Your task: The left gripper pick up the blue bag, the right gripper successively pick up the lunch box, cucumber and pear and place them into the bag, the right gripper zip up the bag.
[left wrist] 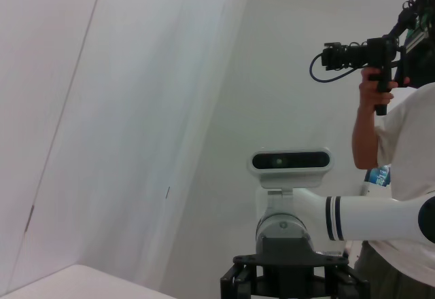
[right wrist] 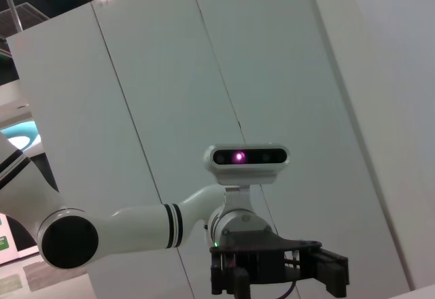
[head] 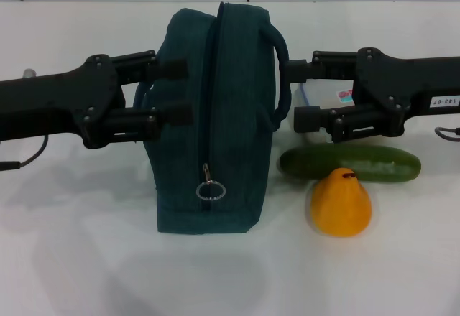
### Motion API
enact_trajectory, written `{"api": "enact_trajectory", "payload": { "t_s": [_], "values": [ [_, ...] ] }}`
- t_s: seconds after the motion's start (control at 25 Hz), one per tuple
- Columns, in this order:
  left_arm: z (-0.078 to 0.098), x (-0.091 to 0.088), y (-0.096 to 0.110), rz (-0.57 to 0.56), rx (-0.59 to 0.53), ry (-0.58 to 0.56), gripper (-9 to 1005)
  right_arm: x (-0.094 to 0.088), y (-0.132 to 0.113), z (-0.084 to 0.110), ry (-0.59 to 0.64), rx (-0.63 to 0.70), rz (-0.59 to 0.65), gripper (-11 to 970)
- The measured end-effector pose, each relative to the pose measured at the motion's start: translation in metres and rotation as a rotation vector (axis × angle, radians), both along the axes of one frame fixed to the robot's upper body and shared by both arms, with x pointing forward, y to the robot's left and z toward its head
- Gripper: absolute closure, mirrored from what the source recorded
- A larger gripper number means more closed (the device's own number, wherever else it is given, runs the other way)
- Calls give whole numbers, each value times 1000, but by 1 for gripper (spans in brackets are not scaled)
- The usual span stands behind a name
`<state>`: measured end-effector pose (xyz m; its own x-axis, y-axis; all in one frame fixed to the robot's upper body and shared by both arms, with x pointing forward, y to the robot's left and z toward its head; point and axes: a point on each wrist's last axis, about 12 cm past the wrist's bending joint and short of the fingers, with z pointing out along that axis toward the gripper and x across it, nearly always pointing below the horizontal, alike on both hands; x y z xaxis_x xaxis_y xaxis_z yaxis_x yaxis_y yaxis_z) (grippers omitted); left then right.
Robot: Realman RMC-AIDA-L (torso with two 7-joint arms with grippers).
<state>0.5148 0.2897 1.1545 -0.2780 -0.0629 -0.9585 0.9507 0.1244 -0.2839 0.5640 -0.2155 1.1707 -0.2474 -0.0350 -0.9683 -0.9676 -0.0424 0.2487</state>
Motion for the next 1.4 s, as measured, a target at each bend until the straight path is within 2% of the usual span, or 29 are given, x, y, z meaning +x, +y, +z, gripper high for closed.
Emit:
{"api": "enact_trajectory", "payload": {
  "t_s": [0.64, 0.76, 0.96, 1.08, 1.24, 1.4],
  "values": [
    [0, 0, 0, 0, 0, -6, 243, 1, 0, 1, -6, -2, -7, 132],
    [4, 4, 1, -5, 9, 16, 246, 1, -1, 0, -12, 0, -11, 132],
    [26, 26, 8, 47, 166, 241, 252, -2, -10, -2, -13, -2, -31, 132],
    [37, 41, 12, 112, 204, 357, 256, -5, -19, -4, -9, -6, -58, 132],
    [49, 58, 14, 194, 221, 462, 261, -8, -30, -8, -9, -11, -89, 132],
    [53, 72, 8, 231, 292, 550, 266, -11, -35, -12, -10, -13, -104, 132]
  ]
}}
